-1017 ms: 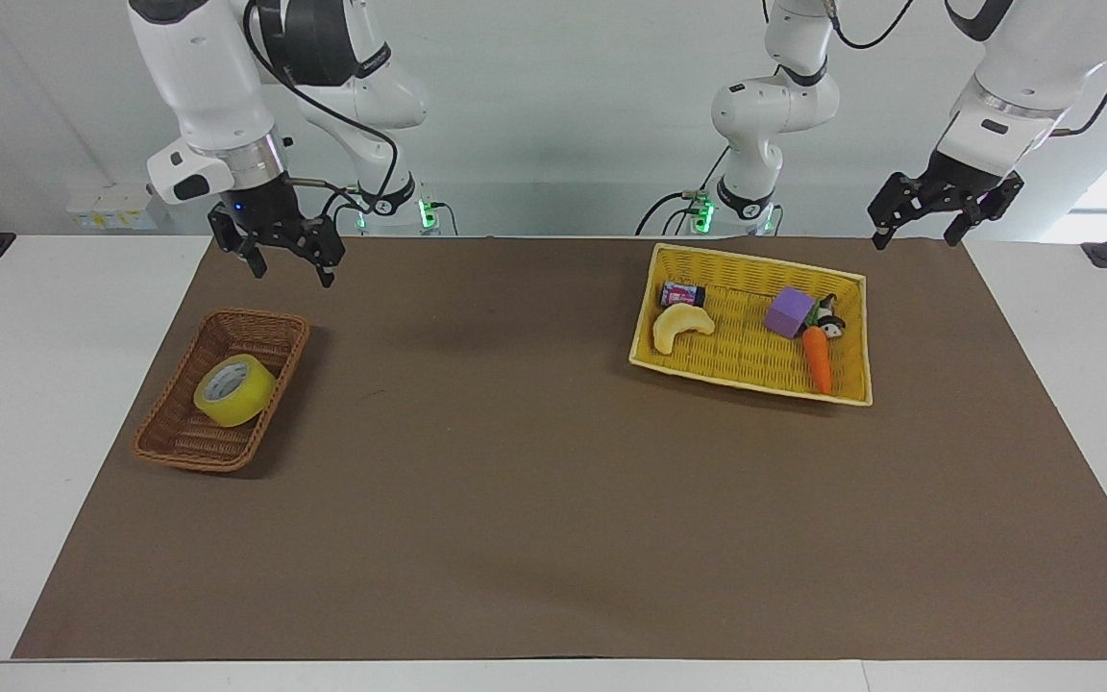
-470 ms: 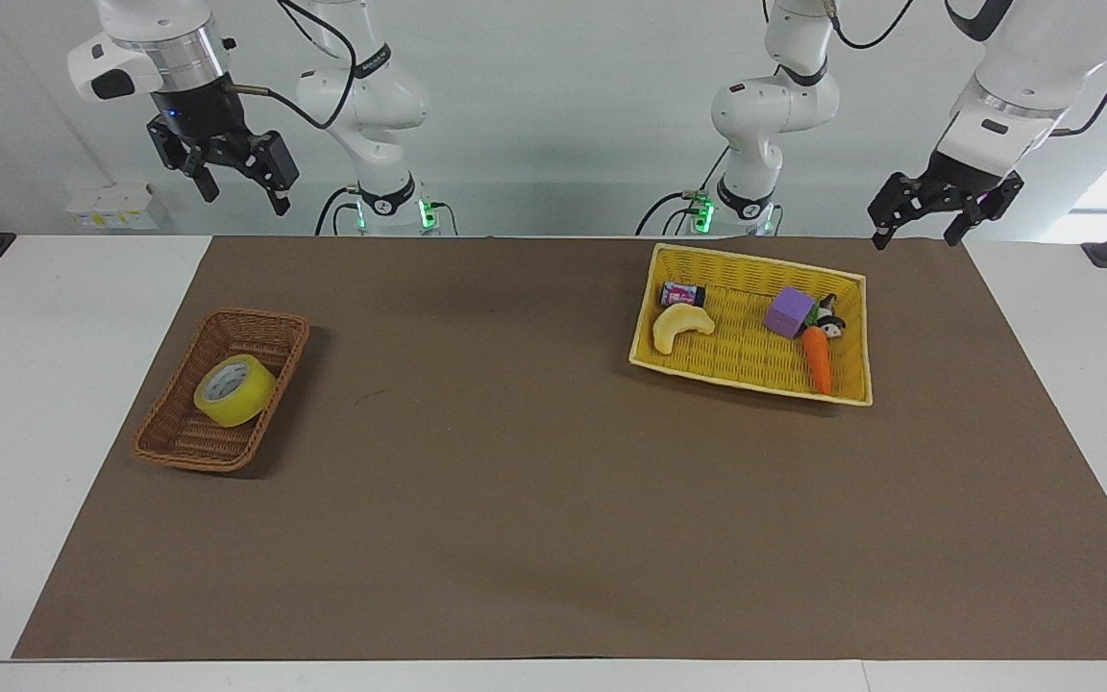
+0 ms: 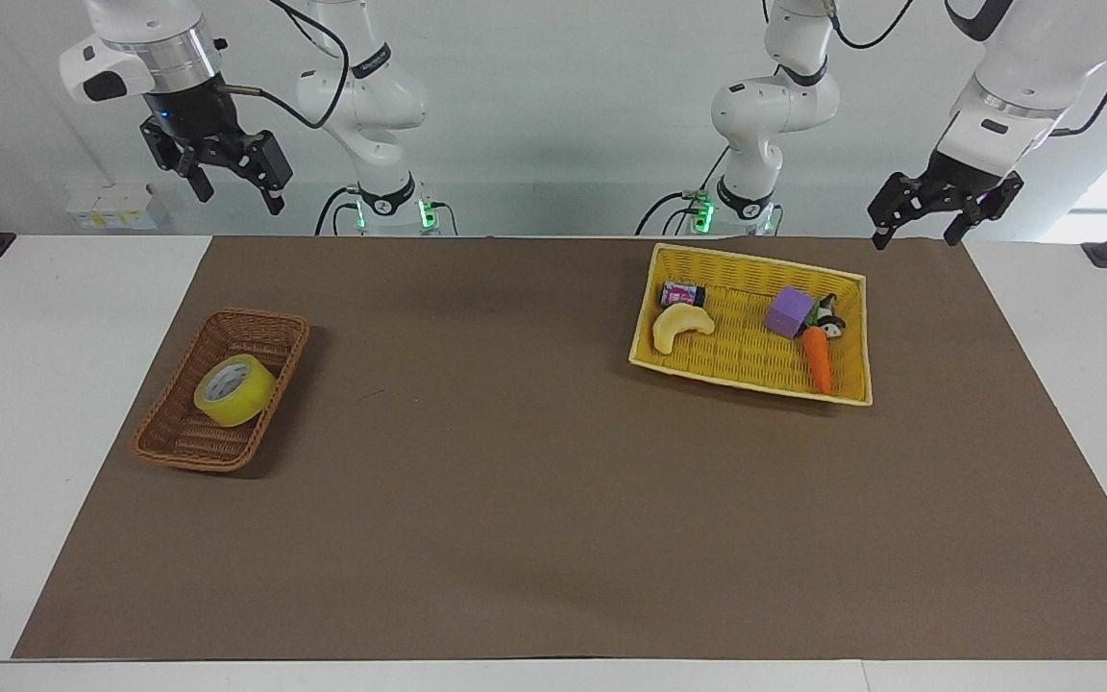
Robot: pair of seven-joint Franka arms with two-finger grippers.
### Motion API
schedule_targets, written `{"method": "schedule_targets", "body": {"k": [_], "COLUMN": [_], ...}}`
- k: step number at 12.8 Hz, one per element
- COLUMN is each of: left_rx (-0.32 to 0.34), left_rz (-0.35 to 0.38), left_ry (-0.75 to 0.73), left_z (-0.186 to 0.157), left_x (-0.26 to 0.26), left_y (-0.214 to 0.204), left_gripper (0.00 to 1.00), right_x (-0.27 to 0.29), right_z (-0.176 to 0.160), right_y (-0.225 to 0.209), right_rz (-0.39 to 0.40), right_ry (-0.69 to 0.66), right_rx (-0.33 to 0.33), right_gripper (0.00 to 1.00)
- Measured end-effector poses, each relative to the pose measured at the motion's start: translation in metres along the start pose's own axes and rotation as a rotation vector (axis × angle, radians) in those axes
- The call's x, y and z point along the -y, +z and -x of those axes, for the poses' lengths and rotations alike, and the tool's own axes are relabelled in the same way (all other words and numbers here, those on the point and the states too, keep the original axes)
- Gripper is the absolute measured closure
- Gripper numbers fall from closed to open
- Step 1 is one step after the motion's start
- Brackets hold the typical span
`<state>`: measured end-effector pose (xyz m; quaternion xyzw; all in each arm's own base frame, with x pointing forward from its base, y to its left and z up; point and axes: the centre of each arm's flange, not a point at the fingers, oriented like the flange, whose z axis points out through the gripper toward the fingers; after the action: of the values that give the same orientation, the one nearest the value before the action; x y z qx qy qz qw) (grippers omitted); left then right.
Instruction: Move tape to another basket
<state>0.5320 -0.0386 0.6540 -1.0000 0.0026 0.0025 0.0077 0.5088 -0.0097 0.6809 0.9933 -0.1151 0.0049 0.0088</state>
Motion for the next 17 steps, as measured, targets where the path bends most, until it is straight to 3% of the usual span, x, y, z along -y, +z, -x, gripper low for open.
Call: {"method": "schedule_targets", "body": {"k": [17], "left_rx": [0.0], "left_rz": [0.0], "left_ry": [0.0], "left_z": [0.0], "left_x": [0.0], "left_y": [0.0], "left_gripper": [0.0], "right_x": [-0.0032], "right_z": [0.0008], "right_y": [0.0002], "right_rz": [-0.014], "right_ry": [-0.049], "right_rx": [0.011], "right_gripper": [0.0]}}
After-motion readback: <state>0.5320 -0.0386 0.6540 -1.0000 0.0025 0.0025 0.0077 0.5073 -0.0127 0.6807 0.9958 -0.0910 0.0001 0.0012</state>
